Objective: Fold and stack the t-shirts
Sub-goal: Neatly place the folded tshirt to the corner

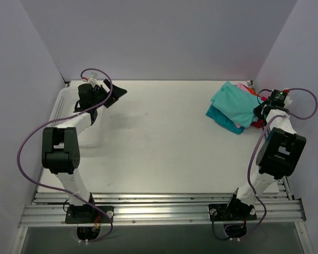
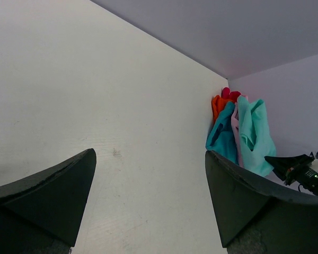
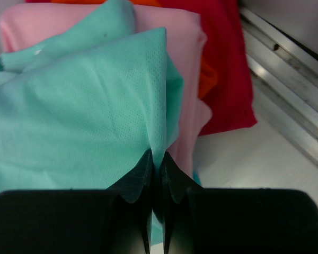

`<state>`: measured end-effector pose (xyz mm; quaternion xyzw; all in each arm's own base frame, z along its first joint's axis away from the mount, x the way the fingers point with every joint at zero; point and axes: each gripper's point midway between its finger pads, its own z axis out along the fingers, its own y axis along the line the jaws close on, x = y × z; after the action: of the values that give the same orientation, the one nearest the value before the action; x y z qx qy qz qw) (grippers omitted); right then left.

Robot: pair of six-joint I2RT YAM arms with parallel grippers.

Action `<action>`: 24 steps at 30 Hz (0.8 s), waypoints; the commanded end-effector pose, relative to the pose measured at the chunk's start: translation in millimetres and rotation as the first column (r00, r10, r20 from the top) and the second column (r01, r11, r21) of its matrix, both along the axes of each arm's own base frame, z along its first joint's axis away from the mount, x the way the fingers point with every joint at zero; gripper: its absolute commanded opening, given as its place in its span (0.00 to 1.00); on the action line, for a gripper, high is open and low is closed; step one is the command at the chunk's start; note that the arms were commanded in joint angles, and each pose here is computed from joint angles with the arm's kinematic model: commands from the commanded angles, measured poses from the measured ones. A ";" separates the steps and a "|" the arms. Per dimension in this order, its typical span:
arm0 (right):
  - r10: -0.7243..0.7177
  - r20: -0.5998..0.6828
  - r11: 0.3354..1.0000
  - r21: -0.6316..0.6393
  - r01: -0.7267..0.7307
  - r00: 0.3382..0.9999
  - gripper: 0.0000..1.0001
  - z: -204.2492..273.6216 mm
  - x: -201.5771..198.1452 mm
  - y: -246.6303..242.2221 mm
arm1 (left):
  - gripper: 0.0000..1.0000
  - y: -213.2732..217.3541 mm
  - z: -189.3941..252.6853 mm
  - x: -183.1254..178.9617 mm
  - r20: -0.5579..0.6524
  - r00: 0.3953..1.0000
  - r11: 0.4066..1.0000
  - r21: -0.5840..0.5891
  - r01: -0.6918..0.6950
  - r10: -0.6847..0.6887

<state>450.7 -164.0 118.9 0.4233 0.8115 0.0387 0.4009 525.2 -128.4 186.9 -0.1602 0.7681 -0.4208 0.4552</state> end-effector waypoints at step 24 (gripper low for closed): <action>-0.003 0.172 0.982 -0.187 0.036 0.985 1.00 104.2 -34.2 57.7 | 0.92 -10.9 18.4 -2.0 0.081 0.996 0.999 0.001 0.040 -0.040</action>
<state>433.2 -122.3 170.0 0.4039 0.7954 0.0102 0.4517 522.5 -132.9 183.3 -0.1558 0.7693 -0.4262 0.4498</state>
